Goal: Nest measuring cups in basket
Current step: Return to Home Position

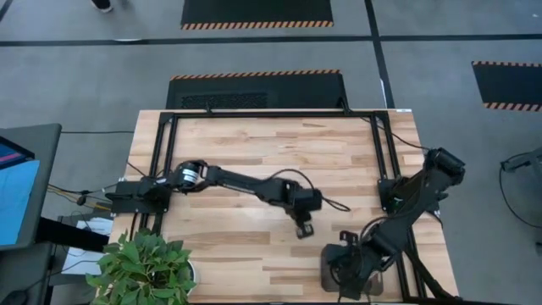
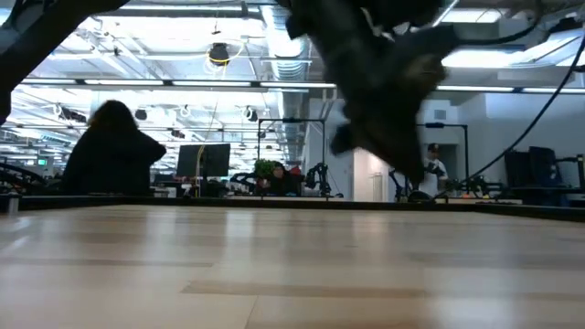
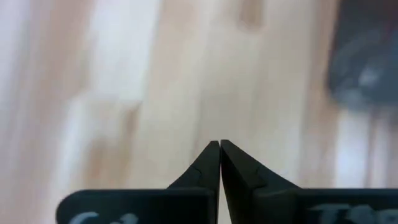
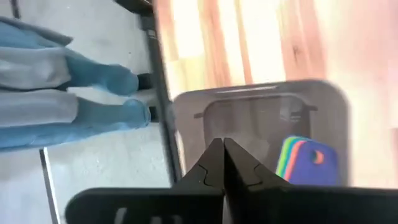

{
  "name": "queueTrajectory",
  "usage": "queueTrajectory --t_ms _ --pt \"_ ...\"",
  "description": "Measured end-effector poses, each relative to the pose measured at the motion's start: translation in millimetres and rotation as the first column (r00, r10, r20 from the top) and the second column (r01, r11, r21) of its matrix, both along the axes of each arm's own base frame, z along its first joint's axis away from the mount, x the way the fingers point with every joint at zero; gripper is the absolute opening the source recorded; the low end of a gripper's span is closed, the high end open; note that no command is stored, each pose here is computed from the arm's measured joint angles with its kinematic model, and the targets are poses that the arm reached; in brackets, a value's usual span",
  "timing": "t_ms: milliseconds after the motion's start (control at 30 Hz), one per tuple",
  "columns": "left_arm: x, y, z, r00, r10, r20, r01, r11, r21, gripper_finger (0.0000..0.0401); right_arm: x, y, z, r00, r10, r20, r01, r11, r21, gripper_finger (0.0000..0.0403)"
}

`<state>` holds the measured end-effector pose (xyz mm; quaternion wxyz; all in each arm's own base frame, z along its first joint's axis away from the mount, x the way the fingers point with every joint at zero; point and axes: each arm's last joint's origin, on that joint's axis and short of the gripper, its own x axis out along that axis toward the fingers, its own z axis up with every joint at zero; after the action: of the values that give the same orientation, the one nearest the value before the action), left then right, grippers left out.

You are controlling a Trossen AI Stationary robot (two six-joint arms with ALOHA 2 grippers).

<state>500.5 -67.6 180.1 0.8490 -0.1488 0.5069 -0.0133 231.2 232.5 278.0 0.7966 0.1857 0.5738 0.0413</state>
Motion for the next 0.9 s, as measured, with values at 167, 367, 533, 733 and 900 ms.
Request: queueTrajectory --t_ms 167,367,533,733,900 --pt "-34.1 16.1 37.8 0.986 0.014 -0.163 0.013 0.987 0.161 0.0 -2.7 -23.2 56.1 0.998 -0.041 0.036 0.04 0.999 0.031 0.0026" --pt "-70.2 26.2 73.9 0.954 0.073 -0.29 0.047 0.921 0.387 0.0 -11.2 -30.8 77.9 0.99 -0.126 0.058 0.12 0.988 0.101 0.0033" --pt "-98.0 31.0 100.4 0.927 0.132 -0.351 0.041 0.894 0.445 0.0 -19.3 -28.3 79.2 0.946 0.055 0.319 0.018 0.975 -0.222 0.0031" --pt "-149.7 20.5 130.0 0.934 0.287 -0.213 -0.068 0.729 0.681 0.0 -61.4 -45.2 68.1 0.844 0.095 0.527 0.055 0.963 -0.262 0.0041" --pt "-198.4 16.6 158.7 0.93 0.322 -0.179 -0.079 0.65 0.756 0.0 -80.7 -76.8 38.5 0.696 0.083 0.713 -0.06 0.997 -0.058 0.0048"
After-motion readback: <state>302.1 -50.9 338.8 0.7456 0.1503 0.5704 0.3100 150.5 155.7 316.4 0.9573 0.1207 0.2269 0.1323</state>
